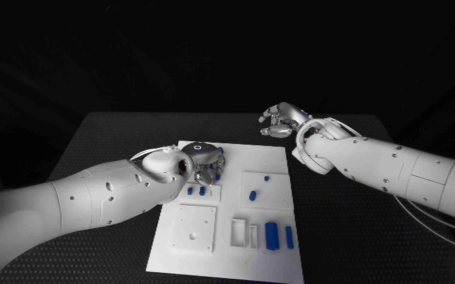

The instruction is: Assemble the parts on the task board

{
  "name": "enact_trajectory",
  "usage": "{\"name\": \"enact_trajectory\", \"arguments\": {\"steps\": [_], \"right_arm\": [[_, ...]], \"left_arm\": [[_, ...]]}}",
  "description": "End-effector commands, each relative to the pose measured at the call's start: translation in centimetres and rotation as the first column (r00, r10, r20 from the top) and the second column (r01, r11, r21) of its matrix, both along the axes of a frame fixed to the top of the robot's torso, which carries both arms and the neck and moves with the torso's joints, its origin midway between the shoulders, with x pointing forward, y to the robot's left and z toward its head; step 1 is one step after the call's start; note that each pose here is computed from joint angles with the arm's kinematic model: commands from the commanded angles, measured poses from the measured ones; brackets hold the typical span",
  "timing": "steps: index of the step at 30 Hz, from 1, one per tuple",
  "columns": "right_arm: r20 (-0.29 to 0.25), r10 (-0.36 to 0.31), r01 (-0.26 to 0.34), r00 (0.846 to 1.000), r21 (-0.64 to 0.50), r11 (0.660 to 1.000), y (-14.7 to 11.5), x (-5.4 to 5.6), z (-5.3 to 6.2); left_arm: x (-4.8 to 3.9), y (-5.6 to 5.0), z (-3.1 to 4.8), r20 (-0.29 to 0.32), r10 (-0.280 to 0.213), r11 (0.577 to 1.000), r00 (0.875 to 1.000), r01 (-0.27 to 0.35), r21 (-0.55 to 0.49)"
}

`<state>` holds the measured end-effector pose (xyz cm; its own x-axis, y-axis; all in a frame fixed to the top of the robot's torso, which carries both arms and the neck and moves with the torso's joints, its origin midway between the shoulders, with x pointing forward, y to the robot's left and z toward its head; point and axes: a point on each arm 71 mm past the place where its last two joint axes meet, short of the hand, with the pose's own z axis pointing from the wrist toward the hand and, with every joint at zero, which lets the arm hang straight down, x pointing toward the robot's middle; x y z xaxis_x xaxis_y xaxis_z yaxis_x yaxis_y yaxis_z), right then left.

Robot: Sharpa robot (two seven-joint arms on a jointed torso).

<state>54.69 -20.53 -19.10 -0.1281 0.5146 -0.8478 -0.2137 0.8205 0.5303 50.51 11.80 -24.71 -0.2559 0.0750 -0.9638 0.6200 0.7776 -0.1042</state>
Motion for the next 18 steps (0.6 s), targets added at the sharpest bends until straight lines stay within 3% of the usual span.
{"name": "enact_trajectory", "arguments": {"steps": [1, 18], "right_arm": [[0.004, 0.021, -0.021, 1.0, -0.012, 1.0, 0.2, -0.1, 0.0], [0.004, 0.024, -0.024, 1.0, -0.014, 1.0, 0.3, -0.1, 0.0]], "left_arm": [[-0.09, -0.3, -0.33, -0.013, -0.01, 1.0, 1.0, 0.01, 0.019], [-0.49, -0.9, -1.41, -0.047, -0.015, 1.0, 0.999, 0.016, 0.011]]}}
